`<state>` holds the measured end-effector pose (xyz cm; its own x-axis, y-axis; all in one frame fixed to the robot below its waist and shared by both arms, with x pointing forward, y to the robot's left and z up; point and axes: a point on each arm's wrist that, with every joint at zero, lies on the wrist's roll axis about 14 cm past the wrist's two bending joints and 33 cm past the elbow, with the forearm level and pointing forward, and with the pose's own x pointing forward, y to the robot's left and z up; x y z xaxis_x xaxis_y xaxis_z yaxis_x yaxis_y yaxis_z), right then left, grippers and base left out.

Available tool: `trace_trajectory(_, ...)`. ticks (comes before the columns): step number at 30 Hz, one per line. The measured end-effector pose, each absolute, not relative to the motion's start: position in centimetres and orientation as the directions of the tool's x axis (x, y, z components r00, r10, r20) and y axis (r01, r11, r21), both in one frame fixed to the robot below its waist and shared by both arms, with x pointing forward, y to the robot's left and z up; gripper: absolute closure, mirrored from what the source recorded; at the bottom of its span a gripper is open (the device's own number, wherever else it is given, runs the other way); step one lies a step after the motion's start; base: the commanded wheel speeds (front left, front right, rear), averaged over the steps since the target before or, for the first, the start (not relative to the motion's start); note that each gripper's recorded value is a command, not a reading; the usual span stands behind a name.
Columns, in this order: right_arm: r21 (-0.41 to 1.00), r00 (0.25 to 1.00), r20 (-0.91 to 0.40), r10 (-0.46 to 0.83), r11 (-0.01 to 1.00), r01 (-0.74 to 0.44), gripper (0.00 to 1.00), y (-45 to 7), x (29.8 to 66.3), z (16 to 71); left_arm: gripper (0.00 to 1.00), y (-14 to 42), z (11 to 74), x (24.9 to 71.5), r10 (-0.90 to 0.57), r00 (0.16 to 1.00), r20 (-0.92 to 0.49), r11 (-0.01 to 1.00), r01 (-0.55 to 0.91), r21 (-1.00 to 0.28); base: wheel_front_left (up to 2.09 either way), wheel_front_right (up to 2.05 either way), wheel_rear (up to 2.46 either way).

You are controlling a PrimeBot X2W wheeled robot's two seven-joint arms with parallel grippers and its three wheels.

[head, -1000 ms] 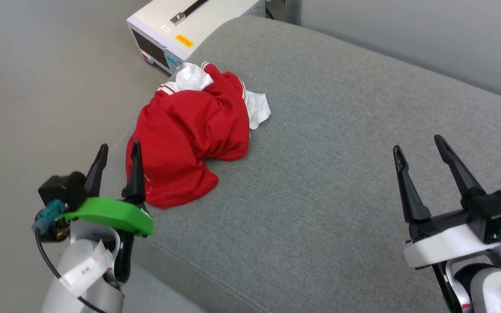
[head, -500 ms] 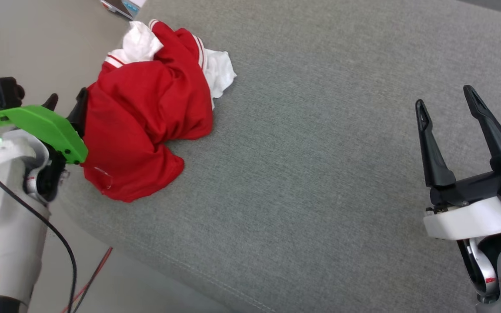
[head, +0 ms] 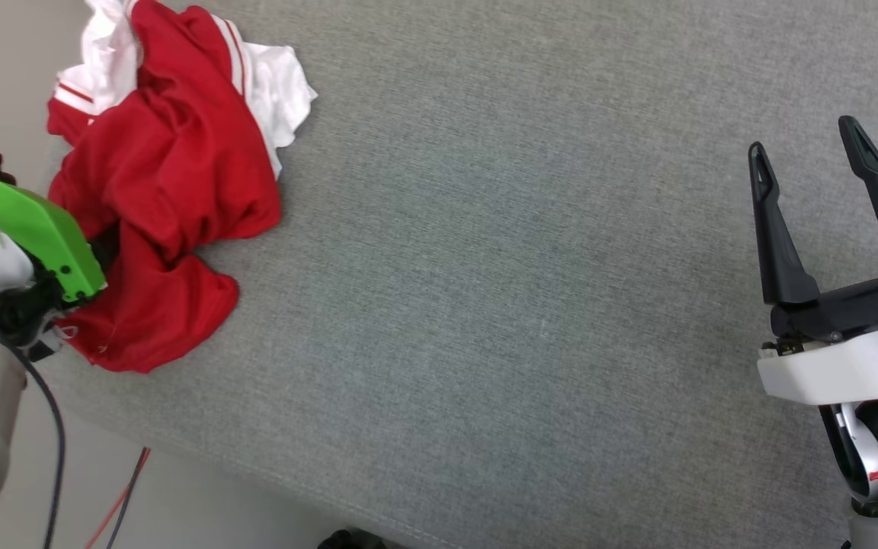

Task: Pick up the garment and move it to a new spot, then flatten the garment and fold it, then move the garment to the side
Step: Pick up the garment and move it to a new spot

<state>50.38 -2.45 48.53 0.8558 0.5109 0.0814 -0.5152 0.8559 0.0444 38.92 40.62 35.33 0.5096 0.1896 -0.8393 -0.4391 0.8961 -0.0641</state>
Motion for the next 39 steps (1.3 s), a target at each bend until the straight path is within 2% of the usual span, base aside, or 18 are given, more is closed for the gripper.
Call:
trace_trajectory(2,0.048,0.863,0.072,0.501,0.862,-0.504,0.00,-2.9,50.6,48.1,0.00,40.9,34.9,39.0,0.180,0.482,-0.858,0.891,-0.450,-0.066,0.00,0.00,0.00)
trace_trajectory(3,0.049,0.872,0.059,0.485,0.871,-0.488,0.00,-3.6,50.7,47.6,1.00,40.6,34.3,39.4,0.168,0.471,-0.866,0.891,-0.448,-0.071,0.00,0.00,0.00)
trace_trajectory(10,0.046,0.879,0.098,0.467,0.880,-0.473,0.00,-3.8,50.4,49.3,1.00,41.0,35.7,39.8,0.213,0.539,-0.815,0.898,-0.436,-0.053,0.00,0.00,0.00)
trace_trajectory(14,0.055,0.880,0.133,0.456,0.883,-0.466,0.00,-3.8,49.9,50.8,1.00,42.1,38.4,40.7,0.273,0.627,-0.730,0.909,-0.417,-0.018,0.00,0.00,0.00)
trace_trajectory(20,0.070,0.886,0.187,0.425,0.894,-0.443,0.00,-4.2,48.3,53.3,1.00,42.7,45.8,44.1,0.318,0.808,-0.496,0.932,-0.362,0.008,0.00,0.00,0.00)
trace_trajectory(25,0.066,0.893,0.232,0.385,0.910,-0.409,0.00,-5.5,46.8,55.4,1.00,41.8,51.7,45.8,0.303,0.903,-0.305,0.950,-0.310,0.028,0.00,0.00,0.00)
trace_trajectory(31,0.051,0.906,0.262,0.333,0.932,-0.358,0.00,-7.7,44.7,57.2,1.00,36.7,57.4,48.3,0.175,0.978,-0.114,0.984,-0.173,0.034,0.00,0.00,0.00)
trace_trajectory(39,0.058,0.932,0.296,0.210,0.970,-0.237,0.00,-12.6,42.0,58.9,1.00,22.8,61.3,51.8,-0.156,0.987,0.030,0.987,0.157,-0.023,0.00,0.00,0.00)
